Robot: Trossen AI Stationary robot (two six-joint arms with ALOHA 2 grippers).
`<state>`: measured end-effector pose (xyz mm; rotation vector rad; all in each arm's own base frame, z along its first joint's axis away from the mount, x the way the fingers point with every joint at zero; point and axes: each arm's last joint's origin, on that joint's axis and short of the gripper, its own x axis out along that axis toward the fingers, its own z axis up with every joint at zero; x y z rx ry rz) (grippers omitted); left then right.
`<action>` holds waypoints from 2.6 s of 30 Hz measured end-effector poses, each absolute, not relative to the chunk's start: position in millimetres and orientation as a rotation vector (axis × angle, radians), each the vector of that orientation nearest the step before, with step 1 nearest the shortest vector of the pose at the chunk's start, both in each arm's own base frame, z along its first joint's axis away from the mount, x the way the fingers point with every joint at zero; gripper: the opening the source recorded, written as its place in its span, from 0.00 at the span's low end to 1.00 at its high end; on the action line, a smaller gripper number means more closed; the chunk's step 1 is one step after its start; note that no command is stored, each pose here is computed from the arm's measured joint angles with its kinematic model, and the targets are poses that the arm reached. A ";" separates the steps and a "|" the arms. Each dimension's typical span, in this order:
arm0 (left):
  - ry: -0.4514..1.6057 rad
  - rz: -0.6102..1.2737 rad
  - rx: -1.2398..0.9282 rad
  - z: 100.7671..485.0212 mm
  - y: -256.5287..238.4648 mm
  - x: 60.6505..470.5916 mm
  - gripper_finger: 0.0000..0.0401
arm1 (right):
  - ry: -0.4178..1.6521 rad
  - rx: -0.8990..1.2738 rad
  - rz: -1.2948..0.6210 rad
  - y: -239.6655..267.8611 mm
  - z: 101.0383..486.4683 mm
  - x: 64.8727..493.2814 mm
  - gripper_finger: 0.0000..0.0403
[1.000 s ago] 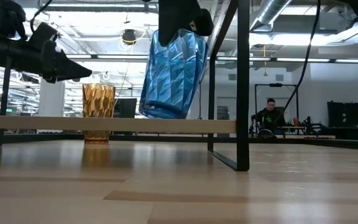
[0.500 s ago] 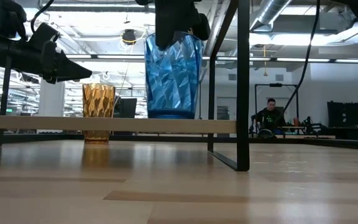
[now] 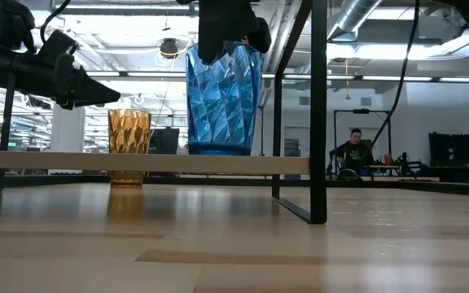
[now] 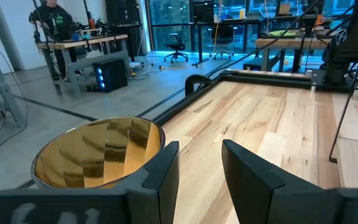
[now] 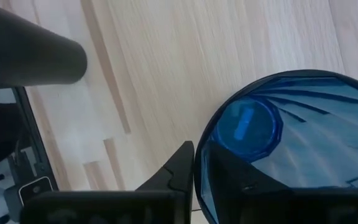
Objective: Stack small to large cups/mugs on shelf
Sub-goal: Put the blue cup on the shelf, then put the black cup on the shelf
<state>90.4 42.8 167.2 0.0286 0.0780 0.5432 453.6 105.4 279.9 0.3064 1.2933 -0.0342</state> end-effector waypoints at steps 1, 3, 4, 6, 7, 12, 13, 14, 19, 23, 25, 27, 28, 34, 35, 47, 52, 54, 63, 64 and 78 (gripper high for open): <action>0.078 0.543 0.029 167.2 42.8 90.4 0.28 | 1.292 0.308 -0.035 104.7 280.2 453.8 0.16; 0.078 0.543 0.029 167.2 42.8 90.4 0.28 | 1.289 0.309 -0.036 104.0 280.7 453.8 0.16; 0.078 0.543 0.028 167.2 42.8 90.4 0.28 | 1.288 0.309 -0.036 103.8 281.1 453.8 0.16; 0.078 0.543 0.028 167.1 42.8 90.4 0.28 | 1.286 0.309 -0.037 103.8 281.3 453.9 0.16; 0.078 0.543 0.029 167.2 42.8 90.4 0.28 | 1.283 0.309 -0.036 103.8 281.4 454.1 0.17; 0.078 0.543 0.029 167.2 42.8 90.4 0.28 | 1.278 0.310 -0.035 103.9 281.7 454.5 0.21; 0.078 0.543 0.029 167.2 42.8 90.4 0.28 | 1.277 0.310 -0.034 103.9 281.7 454.6 0.23; 0.078 0.542 0.029 167.2 42.8 90.4 0.28 | 1.274 0.311 -0.033 104.0 281.8 454.9 0.25; 0.078 0.542 0.030 167.2 42.8 90.4 0.28 | 1.264 0.312 -0.031 104.2 282.3 455.7 0.36; 0.078 0.538 0.030 167.2 42.7 90.5 0.28 | 1.264 0.313 -0.031 103.5 282.3 455.8 0.47; 0.078 0.538 0.030 167.2 42.7 90.5 0.28 | 1.263 0.304 -0.025 101.8 282.5 456.1 0.52; 0.078 0.537 0.030 167.2 42.7 90.5 0.28 | 1.256 0.295 -0.020 99.6 285.3 455.4 0.56; 0.079 0.538 0.030 167.1 42.7 90.5 0.28 | 1.247 0.299 -0.020 97.7 287.7 455.2 0.58; 0.078 0.537 0.030 167.1 42.7 90.5 0.28 | 1.204 0.321 -0.029 83.3 302.4 454.4 0.62; 0.078 0.537 0.030 167.2 42.7 90.5 0.28 | 1.194 0.316 -0.025 81.2 306.3 453.5 0.62; 0.077 0.538 0.029 167.2 42.7 90.4 0.28 | 0.704 0.253 0.090 51.1 405.7 431.1 0.62; 0.077 0.537 0.030 167.3 42.6 90.4 0.28 | 0.486 0.151 0.102 31.4 452.1 409.1 0.62; 0.077 0.537 0.029 167.2 42.6 90.4 0.28 | 0.436 0.101 0.054 22.0 463.1 401.9 0.62; 0.077 0.538 0.031 167.3 42.7 90.4 0.28 | 0.363 -0.078 -0.313 -25.0 497.0 362.8 0.62; 0.077 0.538 0.031 167.3 42.7 90.4 0.28 | 0.372 -0.080 -0.338 -30.8 498.2 358.9 0.61; 0.048 0.549 0.035 169.1 43.0 90.6 0.28 | 0.446 -0.034 -0.519 -104.6 518.5 289.7 0.57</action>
